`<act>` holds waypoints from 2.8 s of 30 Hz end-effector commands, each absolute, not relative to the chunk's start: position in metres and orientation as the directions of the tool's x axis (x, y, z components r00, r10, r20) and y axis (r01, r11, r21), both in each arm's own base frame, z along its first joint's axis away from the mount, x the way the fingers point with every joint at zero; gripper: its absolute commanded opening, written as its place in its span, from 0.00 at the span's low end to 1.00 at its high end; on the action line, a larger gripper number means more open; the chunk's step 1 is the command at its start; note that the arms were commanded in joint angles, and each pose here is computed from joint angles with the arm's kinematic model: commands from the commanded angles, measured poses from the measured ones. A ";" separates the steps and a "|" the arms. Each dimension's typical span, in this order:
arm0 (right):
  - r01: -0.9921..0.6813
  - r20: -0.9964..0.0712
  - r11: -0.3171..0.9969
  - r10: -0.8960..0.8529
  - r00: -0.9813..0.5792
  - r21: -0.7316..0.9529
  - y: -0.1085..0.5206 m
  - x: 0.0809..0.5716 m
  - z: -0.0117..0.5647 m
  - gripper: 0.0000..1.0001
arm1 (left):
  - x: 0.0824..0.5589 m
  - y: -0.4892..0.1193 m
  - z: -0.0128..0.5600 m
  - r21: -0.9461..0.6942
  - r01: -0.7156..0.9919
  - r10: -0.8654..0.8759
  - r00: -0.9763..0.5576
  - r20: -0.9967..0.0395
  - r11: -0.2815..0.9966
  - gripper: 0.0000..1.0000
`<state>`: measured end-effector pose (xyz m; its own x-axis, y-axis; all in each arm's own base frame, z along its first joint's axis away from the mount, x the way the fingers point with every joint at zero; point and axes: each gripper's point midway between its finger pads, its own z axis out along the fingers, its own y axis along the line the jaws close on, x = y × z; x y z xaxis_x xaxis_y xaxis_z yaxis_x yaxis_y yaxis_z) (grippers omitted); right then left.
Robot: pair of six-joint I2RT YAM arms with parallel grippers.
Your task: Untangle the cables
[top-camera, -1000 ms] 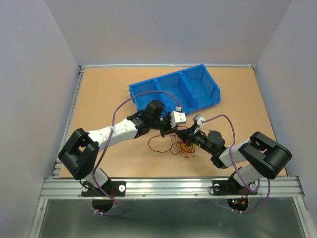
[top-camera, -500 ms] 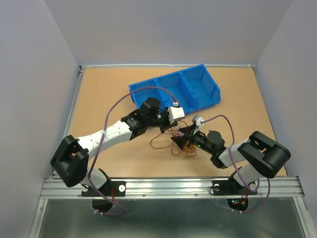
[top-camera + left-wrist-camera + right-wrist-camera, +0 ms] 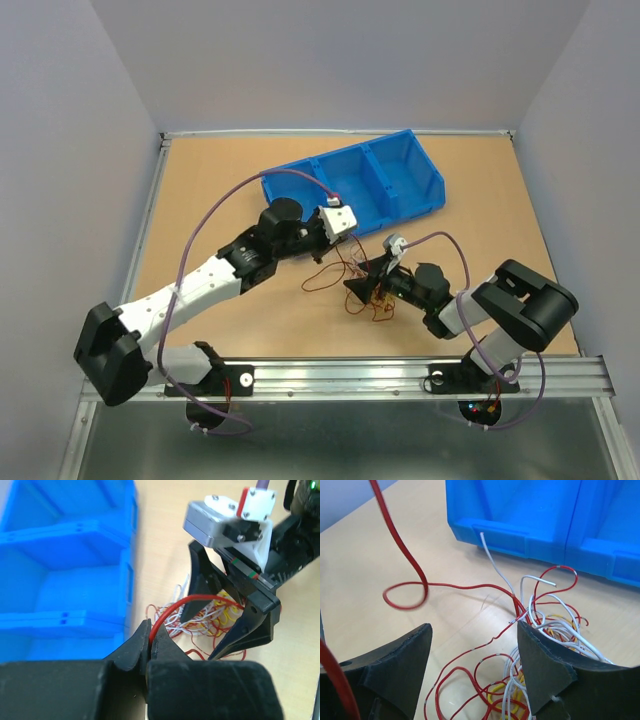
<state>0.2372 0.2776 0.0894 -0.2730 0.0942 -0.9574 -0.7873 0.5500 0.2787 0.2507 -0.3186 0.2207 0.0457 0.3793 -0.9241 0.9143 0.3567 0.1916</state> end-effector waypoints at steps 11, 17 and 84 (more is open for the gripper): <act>-0.828 -0.960 0.530 0.277 -0.034 0.182 0.283 0.251 0.163 0.72 | 0.307 -0.188 0.356 0.051 0.540 -0.030 0.141 -0.990 0.840 0.00; -0.785 -0.959 0.588 0.281 -0.026 0.194 0.273 0.258 0.162 0.69 | 0.301 -0.125 0.390 -0.035 0.385 -0.140 0.247 -0.959 0.922 0.00; -0.676 -0.952 0.718 0.295 0.075 0.169 0.220 0.246 0.173 0.80 | 0.428 -0.153 0.379 -0.026 0.588 -0.143 0.152 -0.978 0.808 0.00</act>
<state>0.2514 0.2277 0.1227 -0.0957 0.1653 -0.9816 -0.6555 0.7316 0.1871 0.4584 -0.1623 0.3343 0.0210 -0.0379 -0.9991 0.5142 0.8574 -0.0217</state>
